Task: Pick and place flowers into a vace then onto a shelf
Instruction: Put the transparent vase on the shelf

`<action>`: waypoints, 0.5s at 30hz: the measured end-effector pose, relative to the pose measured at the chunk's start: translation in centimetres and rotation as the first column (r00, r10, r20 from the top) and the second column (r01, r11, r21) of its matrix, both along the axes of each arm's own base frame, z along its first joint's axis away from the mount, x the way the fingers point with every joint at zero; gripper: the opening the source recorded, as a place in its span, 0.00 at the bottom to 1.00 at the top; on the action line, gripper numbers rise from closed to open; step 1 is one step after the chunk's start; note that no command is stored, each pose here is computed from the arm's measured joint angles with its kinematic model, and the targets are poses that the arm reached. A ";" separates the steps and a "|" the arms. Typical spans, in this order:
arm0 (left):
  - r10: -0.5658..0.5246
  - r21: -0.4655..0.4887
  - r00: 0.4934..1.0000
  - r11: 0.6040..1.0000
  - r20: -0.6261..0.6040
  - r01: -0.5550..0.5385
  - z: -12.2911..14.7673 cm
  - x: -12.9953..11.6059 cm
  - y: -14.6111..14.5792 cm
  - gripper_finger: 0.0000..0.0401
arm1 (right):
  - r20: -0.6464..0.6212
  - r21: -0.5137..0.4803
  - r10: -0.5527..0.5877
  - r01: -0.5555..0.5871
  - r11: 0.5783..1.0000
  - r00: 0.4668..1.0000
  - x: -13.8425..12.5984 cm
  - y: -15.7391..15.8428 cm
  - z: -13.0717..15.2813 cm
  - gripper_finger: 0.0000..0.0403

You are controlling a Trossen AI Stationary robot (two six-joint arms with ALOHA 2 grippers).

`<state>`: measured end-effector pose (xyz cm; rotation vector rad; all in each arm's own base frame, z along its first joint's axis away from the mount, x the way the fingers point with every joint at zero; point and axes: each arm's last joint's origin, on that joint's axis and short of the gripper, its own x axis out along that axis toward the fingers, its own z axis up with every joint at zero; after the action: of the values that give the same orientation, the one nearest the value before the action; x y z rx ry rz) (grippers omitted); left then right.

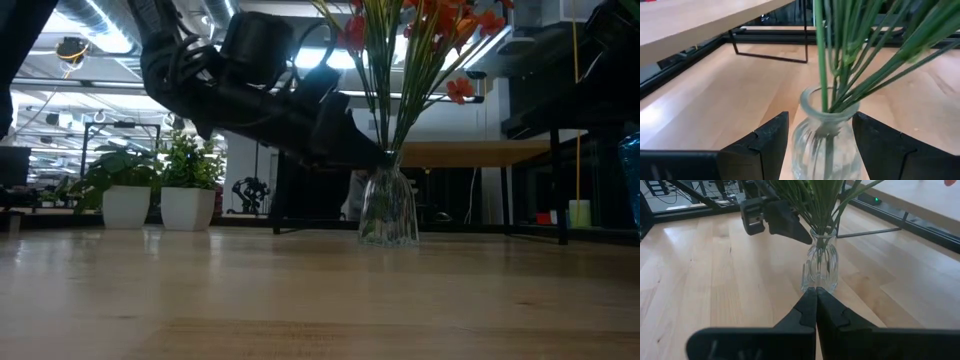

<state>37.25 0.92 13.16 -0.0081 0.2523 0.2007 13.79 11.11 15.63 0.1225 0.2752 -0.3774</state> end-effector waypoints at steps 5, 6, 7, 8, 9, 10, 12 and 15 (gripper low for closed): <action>-0.012 -0.014 1.000 1.000 0.005 0.012 0.5 0.5 0.2 0.53 | 0.000 0.000 0.000 0.000 1.000 1.000 0.0 0.0 0.0 0.00; -0.013 -0.014 1.000 1.000 0.004 0.013 0.6 0.7 0.2 0.53 | 0.000 0.000 0.000 0.000 1.000 1.000 0.0 0.0 0.0 0.00; -0.013 -0.014 1.000 1.000 0.006 0.013 0.7 0.8 0.2 0.53 | 0.000 0.000 0.000 0.000 1.000 1.000 0.0 0.0 0.0 0.00; -0.012 -0.014 1.000 1.000 0.001 0.012 0.9 1.0 0.3 0.53 | 0.000 0.000 0.000 0.000 1.000 1.000 0.0 0.0 0.0 0.00; -0.011 -0.015 1.000 1.000 -0.014 0.011 0.9 1.1 0.4 0.53 | 0.000 0.000 0.000 0.000 1.000 1.000 0.0 0.0 0.0 0.00; -0.011 -0.017 0.999 1.000 -0.038 0.010 0.8 1.2 0.4 0.53 | 0.000 0.000 0.000 0.000 1.000 1.000 0.0 0.0 0.0 0.00; -0.004 -0.033 0.996 0.999 -0.086 0.001 0.5 1.2 0.7 0.53 | 0.000 0.000 0.000 0.000 1.000 1.000 0.0 0.0 0.0 0.00; 0.002 -0.028 0.996 1.000 -0.089 -0.005 0.6 1.3 0.8 0.53 | 0.000 0.001 0.000 0.000 1.000 1.000 0.0 0.0 0.0 0.00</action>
<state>38.52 1.70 13.74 -0.0278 0.3439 0.2015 13.79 11.12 15.65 0.1233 0.2750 -0.3770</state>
